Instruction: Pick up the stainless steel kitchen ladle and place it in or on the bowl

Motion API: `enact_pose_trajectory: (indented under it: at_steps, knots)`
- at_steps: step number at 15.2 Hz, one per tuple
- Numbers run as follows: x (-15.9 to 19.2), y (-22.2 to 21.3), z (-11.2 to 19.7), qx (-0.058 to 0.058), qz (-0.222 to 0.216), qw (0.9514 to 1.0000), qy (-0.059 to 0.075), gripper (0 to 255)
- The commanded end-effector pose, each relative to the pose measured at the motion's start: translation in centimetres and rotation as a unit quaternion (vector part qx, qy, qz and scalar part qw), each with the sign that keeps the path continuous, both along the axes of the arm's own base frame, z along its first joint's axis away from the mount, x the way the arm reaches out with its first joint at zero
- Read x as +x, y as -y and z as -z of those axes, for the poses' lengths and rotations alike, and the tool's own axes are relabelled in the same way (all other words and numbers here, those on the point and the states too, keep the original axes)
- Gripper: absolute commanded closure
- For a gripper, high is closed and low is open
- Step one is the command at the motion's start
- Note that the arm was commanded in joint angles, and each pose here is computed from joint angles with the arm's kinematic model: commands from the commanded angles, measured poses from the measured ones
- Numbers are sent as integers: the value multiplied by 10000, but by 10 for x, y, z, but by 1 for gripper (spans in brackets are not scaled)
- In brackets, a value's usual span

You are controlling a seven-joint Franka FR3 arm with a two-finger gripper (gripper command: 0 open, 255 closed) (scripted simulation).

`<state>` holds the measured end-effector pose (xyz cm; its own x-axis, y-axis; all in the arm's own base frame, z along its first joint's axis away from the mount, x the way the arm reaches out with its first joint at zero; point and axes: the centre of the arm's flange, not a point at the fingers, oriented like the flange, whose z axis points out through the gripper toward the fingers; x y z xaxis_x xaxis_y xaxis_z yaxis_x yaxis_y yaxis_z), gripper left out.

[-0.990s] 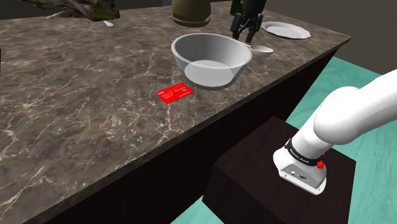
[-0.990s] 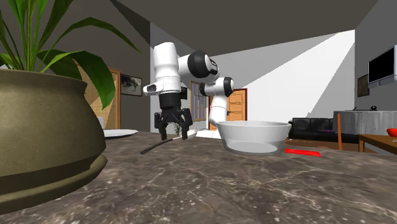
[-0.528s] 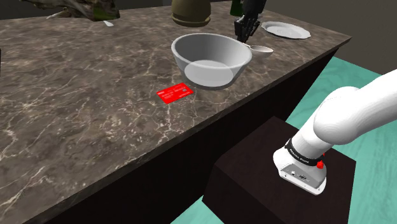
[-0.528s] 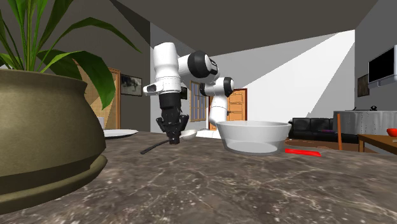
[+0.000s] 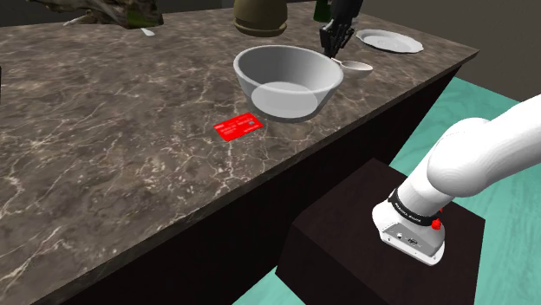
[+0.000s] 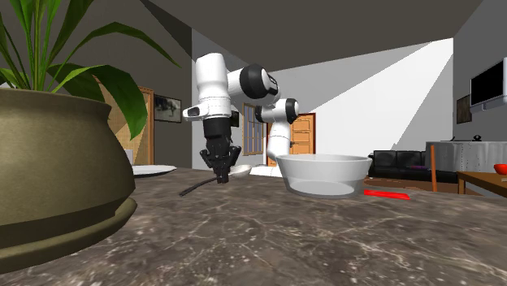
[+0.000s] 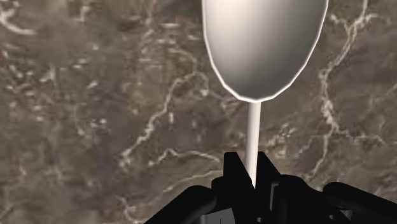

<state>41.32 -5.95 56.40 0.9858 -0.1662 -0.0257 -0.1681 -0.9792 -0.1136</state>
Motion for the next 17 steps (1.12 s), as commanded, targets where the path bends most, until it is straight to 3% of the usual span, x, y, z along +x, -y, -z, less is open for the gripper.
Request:
enact_pose_trajectory:
  at_steps: [1, 17]
  knots:
    - [0, 0, -8, 0, 0, 10000, 0, 255]
    - [0, 0, -92, 0, 0, 10000, 0, 255]
